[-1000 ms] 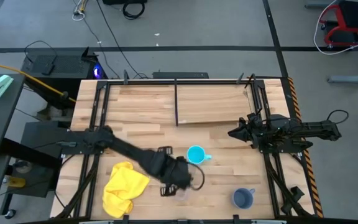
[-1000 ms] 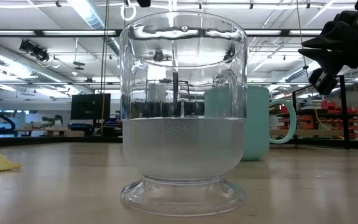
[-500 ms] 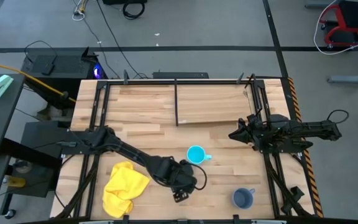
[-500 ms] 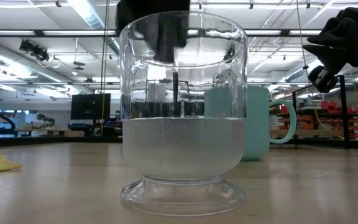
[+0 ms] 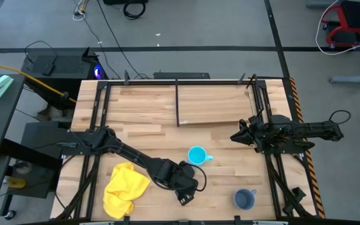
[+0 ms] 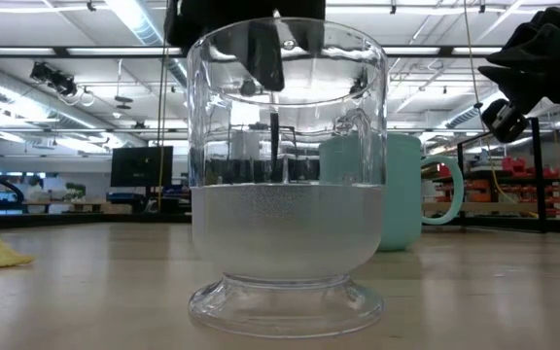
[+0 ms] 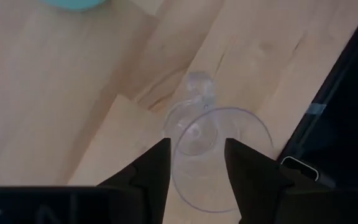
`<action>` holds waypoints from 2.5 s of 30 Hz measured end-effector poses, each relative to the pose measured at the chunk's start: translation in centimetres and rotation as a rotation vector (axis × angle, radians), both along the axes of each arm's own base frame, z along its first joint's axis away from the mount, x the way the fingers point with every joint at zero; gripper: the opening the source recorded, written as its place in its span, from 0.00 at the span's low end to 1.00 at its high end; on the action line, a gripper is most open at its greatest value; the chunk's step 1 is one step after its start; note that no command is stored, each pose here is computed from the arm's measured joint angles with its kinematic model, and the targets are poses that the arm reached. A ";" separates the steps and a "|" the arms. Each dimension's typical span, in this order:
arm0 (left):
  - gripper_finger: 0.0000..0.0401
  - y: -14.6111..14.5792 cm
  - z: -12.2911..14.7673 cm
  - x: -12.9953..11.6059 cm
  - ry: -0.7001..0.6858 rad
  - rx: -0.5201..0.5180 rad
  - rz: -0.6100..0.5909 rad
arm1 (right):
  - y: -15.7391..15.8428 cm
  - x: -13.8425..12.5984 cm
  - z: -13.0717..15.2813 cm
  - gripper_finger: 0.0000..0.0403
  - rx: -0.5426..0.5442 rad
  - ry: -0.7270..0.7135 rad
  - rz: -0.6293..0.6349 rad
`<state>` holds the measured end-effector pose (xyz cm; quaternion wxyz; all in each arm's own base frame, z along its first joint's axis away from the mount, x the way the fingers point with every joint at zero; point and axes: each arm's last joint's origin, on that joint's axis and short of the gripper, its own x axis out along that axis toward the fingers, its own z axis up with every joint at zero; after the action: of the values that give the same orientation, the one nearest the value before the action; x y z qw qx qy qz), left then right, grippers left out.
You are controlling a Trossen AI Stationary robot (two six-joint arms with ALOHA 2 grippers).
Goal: Stack small to large cups/mugs on shelf
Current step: Put the transparent mug on the shelf
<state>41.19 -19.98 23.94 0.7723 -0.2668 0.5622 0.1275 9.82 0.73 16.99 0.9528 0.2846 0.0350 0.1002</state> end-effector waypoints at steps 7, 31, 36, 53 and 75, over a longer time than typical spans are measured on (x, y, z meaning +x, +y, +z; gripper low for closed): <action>0.40 -0.4 -1.7 0.4 0.043 -0.004 0.061 | 0.1 0.0 0.0 0.15 -0.005 0.002 0.021; 0.03 1.6 -2.1 0.1 0.151 0.052 0.107 | 0.2 0.0 0.0 0.15 -0.006 0.001 0.068; 0.02 2.5 -2.1 0.2 0.160 0.096 -0.024 | 0.2 0.0 0.0 0.15 -0.006 0.001 0.068; 0.01 3.2 0.7 -0.7 0.216 0.374 -0.668 | 0.2 0.0 0.0 0.15 -0.031 -0.006 0.068; 0.01 8.8 0.3 1.7 0.186 0.401 -0.726 | 0.2 0.0 0.0 0.15 -0.032 -0.006 0.069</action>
<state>42.92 -11.13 24.21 0.7498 0.1163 0.6510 -0.0224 9.84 0.92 16.99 0.9533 0.2677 0.0435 0.1331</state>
